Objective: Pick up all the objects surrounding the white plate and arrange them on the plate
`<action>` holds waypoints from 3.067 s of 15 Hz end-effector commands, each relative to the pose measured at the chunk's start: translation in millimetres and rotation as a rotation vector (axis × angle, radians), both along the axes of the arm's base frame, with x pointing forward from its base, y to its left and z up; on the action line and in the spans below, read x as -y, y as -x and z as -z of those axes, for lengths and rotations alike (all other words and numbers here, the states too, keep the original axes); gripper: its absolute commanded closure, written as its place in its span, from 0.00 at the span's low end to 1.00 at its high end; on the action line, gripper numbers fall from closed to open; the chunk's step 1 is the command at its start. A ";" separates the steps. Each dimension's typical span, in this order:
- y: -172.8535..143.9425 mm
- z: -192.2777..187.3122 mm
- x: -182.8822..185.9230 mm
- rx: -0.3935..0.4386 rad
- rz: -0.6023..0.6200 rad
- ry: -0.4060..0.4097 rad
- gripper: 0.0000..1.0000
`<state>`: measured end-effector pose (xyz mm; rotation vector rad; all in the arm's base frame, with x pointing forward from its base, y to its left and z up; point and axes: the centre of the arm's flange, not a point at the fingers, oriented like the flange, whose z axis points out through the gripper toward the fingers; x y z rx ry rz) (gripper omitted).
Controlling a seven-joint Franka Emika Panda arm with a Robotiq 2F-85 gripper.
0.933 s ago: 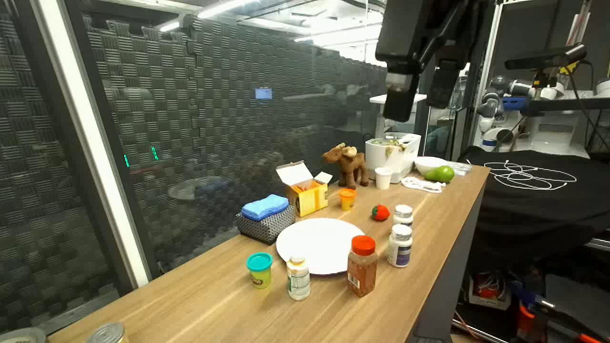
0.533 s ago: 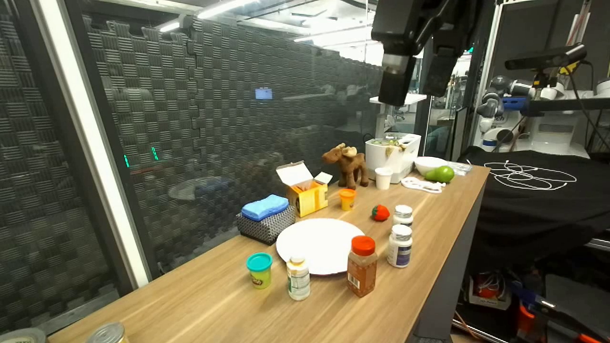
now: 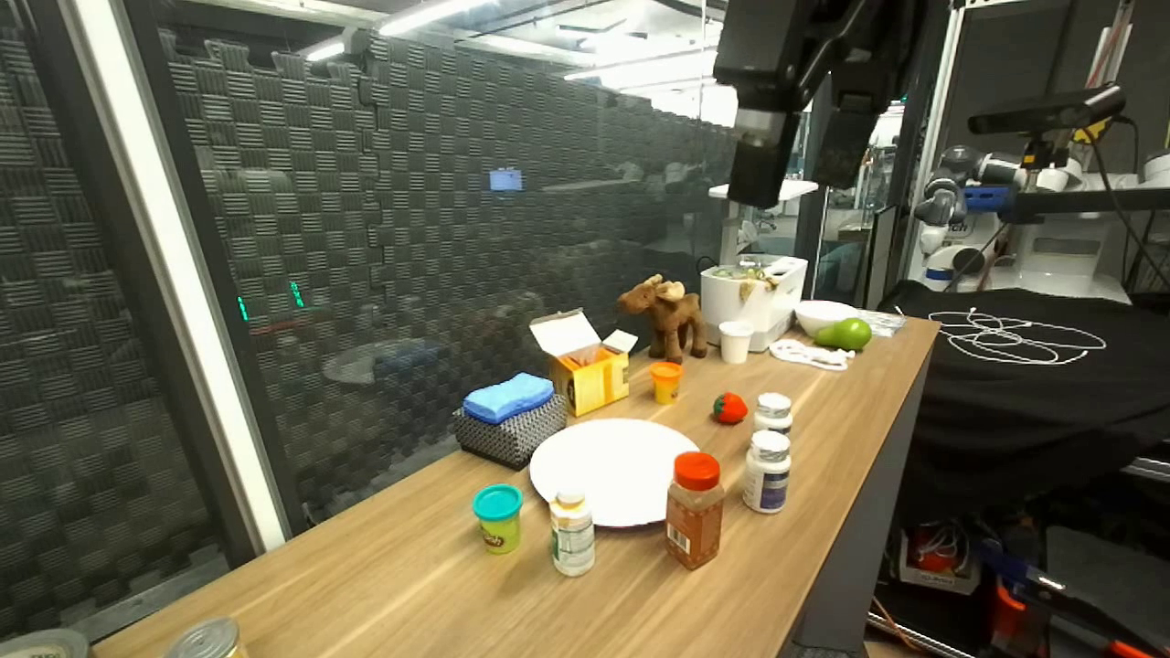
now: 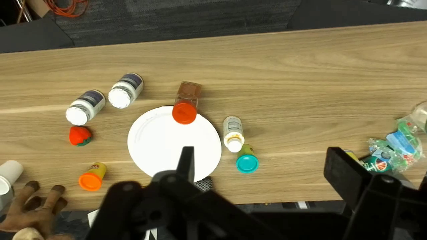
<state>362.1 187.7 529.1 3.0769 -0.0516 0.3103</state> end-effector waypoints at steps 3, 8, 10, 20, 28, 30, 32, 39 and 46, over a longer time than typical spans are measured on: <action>-49.4 -5.1 58.5 -0.005 0.010 0.061 0.00; -119.6 36.3 154.5 -0.015 0.014 0.009 0.00; -144.6 62.8 189.6 -0.011 0.021 0.001 0.00; -237.7 189.8 261.6 -0.050 0.090 0.009 0.00; -278.1 253.4 295.8 -0.061 0.122 0.081 0.00; -281.9 263.7 301.5 -0.072 0.129 0.080 0.00; -284.4 272.1 304.7 -0.080 0.131 0.082 0.00; -295.3 284.8 314.0 -0.087 0.138 0.074 0.00; -300.4 298.4 319.4 -0.106 0.159 0.024 0.00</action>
